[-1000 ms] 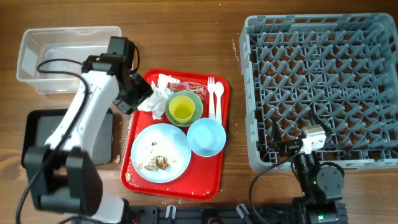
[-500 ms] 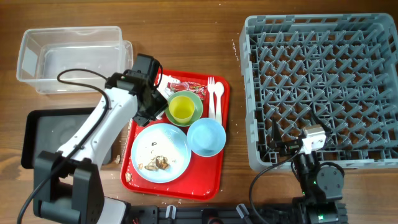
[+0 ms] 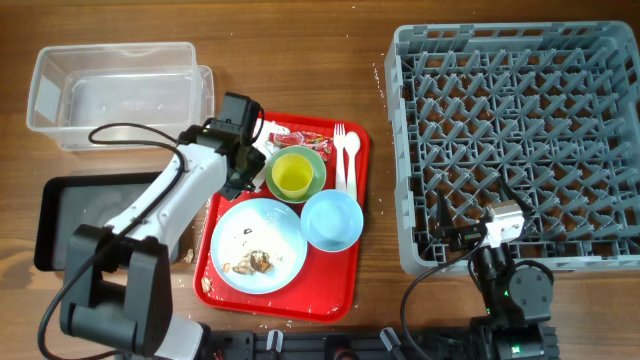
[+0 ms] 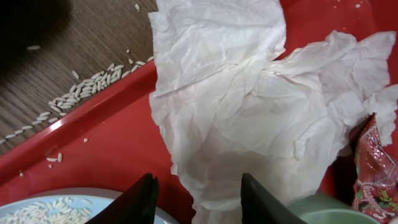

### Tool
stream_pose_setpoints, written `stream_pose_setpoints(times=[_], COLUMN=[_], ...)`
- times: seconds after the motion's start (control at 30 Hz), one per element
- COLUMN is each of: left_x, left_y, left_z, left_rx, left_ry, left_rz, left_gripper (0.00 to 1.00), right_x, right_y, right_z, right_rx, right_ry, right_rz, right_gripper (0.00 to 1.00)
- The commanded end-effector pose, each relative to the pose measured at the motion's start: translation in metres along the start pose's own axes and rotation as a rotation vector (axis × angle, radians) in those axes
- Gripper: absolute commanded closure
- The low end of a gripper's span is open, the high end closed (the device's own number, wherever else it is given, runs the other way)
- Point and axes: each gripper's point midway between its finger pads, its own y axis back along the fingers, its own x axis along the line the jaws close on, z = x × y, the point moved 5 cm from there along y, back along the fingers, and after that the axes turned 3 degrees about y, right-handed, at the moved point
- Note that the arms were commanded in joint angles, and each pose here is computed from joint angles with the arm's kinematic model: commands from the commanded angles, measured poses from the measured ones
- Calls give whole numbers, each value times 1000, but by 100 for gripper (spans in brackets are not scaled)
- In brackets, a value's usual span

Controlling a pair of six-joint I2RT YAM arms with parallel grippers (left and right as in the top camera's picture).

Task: Sort waste into correct bins and load items into the dishwasher rack
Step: 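Close the left gripper on the white napkins and lift them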

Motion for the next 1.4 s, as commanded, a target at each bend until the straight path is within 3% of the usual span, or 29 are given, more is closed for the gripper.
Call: stream_pose_setpoints(times=[0.0, 0.23, 0.33, 0.47, 0.53, 0.57, 0.6, 0.8, 1.1, 1.23, 1.37], left_x=[1, -4, -5, 0, 1, 1, 1, -7, -7, 0, 3], left_y=[-10, -10, -10, -14, -15, -15, -15, 11, 104, 128, 158], left_z=[2, 4, 4, -2, -2, -2, -2, -2, 10, 23, 61], left_rx=[-26, -35, -36, -19, -19, -19, -19, -1, -113, -231, -528], left_ry=[62, 66, 66, 58, 57, 57, 58, 54, 35, 67, 180], left_rz=[23, -7, -8, 4, 6, 5, 3, -85, -356, -407, -445], left_gripper=[55, 55, 67, 67, 75, 91, 96, 96, 96, 96, 96], right_x=[-1, -1, -1, -1, -1, -1, -1, -1, -1, -1, -1], right_y=[0, 0, 0, 0, 0, 0, 0, 0, 0, 0, 0], right_z=[1, 1, 1, 1, 1, 1, 1, 1, 1, 1, 1], right_rx=[-8, -8, -8, -8, -8, -8, -8, -8, -8, -8, -8], right_ry=[9, 9, 9, 9, 9, 9, 9, 9, 9, 9, 9], right_rz=[-6, -6, -6, -6, -6, -6, -6, -6, -6, -6, -6], right_gripper=[1, 0, 0, 0, 0, 0, 0, 0, 0, 0, 0])
